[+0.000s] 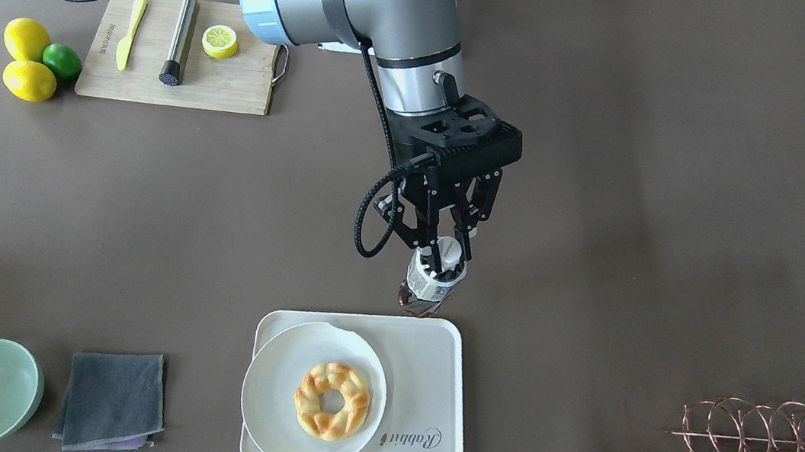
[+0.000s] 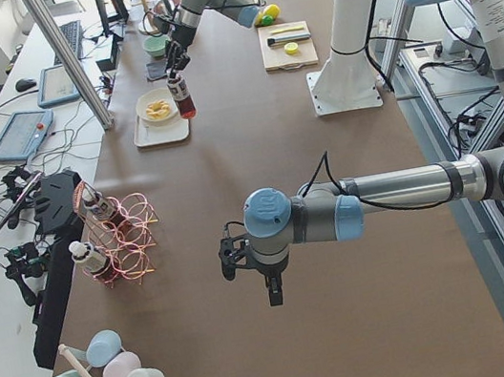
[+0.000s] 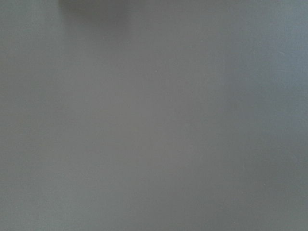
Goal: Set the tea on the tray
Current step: 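Lift the bottle with the right gripper and lower it onto the tray beside the plate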
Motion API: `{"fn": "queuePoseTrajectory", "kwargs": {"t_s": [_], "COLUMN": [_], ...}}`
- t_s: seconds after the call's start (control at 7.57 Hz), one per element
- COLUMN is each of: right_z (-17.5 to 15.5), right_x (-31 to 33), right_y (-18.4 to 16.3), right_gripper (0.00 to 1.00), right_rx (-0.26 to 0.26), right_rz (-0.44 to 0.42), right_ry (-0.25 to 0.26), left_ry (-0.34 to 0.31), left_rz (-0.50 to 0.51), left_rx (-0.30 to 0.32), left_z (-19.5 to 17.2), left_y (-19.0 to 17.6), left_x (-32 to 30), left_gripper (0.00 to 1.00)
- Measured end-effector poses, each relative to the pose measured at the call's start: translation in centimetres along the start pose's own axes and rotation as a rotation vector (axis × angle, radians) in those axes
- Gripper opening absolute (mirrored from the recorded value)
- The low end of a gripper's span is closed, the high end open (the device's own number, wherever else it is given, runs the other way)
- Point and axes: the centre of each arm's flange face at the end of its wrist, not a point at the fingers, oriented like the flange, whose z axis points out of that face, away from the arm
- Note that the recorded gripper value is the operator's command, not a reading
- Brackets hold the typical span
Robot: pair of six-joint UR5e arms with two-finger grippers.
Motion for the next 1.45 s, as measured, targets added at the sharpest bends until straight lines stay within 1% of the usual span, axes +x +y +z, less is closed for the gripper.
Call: {"fn": "queuePoseTrajectory", "kwargs": {"t_s": [0.13,0.4,0.53,0.79,1.06,1.45], "right_z": [1.6,5.8,7.3,10.0,10.9,11.2], "right_x": [0.0,1.1,1.1,1.8,2.3,2.7], "right_y": [-2.0,-3.9,-4.8,-5.1,-4.8,-4.5], "right_gripper": [0.00,0.00,0.00,0.00,0.00,0.00], "right_rx": [-0.002,0.021,0.021,0.030,0.034,0.042], "right_rz": [0.006,0.015,0.017,0.019,0.020,0.019], "right_ry": [0.015,0.019,0.026,0.025,0.023,0.017], "left_ry": [-0.001,-0.001,-0.001,0.000,0.000,0.000], "left_rz": [-0.011,-0.029,-0.032,-0.034,-0.033,-0.032], "left_rx": [-0.003,0.004,0.007,0.008,0.009,0.010], "left_z": [0.1,-0.1,-0.1,-0.2,-0.2,-0.2], "left_y": [0.5,1.0,1.0,1.1,1.0,1.0], "left_x": [-0.5,-1.2,-1.4,-1.4,-1.4,-1.4], "left_gripper": [0.98,0.98,0.98,0.98,0.98,0.98]}}
